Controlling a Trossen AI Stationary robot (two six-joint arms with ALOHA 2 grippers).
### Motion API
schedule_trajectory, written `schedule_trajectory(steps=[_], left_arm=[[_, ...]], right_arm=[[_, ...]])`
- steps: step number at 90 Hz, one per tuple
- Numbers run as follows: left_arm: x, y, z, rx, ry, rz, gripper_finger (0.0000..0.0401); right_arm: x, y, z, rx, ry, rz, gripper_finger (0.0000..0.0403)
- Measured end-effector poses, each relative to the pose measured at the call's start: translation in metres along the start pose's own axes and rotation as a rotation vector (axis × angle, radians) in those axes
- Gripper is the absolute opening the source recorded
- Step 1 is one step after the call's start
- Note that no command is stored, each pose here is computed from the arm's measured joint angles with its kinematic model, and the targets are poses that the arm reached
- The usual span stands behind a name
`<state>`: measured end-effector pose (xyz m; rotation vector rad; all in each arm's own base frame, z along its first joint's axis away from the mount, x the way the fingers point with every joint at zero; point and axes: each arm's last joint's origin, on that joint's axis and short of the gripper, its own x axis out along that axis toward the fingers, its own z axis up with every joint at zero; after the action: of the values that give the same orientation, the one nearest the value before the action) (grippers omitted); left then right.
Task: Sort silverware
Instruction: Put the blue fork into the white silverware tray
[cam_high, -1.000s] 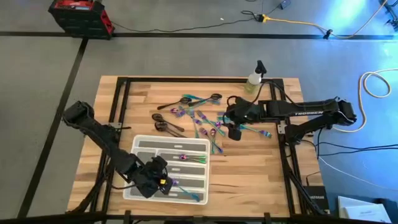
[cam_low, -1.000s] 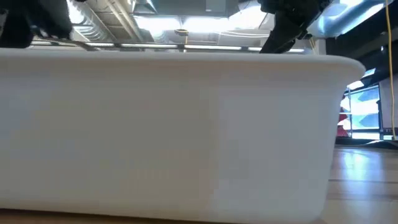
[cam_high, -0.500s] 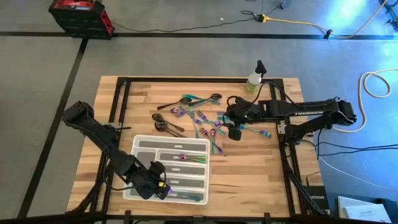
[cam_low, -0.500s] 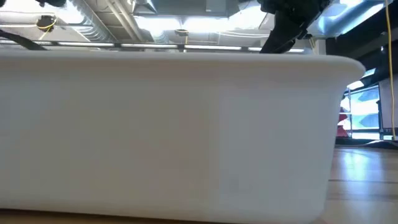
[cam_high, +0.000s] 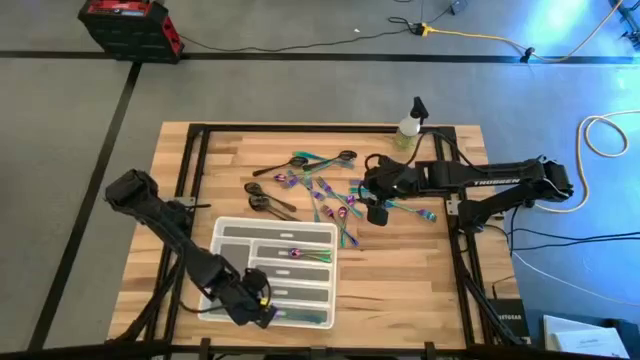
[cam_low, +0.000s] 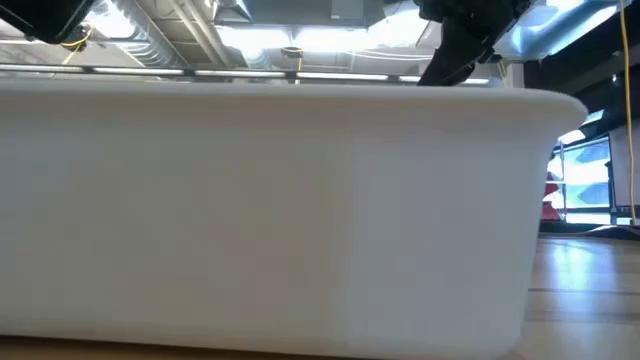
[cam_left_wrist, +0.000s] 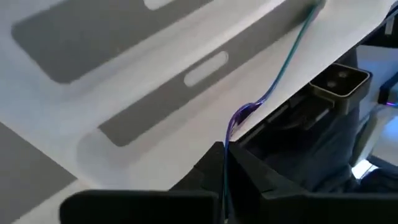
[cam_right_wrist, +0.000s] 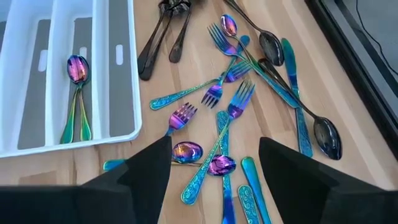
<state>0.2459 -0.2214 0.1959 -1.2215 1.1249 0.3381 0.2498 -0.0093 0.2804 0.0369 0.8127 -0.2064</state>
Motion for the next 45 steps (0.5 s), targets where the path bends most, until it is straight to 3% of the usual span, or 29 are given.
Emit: schedule_trajectory(steps=[45], left_arm=[[0.001,-0.003,0.015,0.038,-0.017,0.000,0.0000]], right_arm=[[0.000,0.000,0.000,0.000,-0.001,0.000,0.0225]])
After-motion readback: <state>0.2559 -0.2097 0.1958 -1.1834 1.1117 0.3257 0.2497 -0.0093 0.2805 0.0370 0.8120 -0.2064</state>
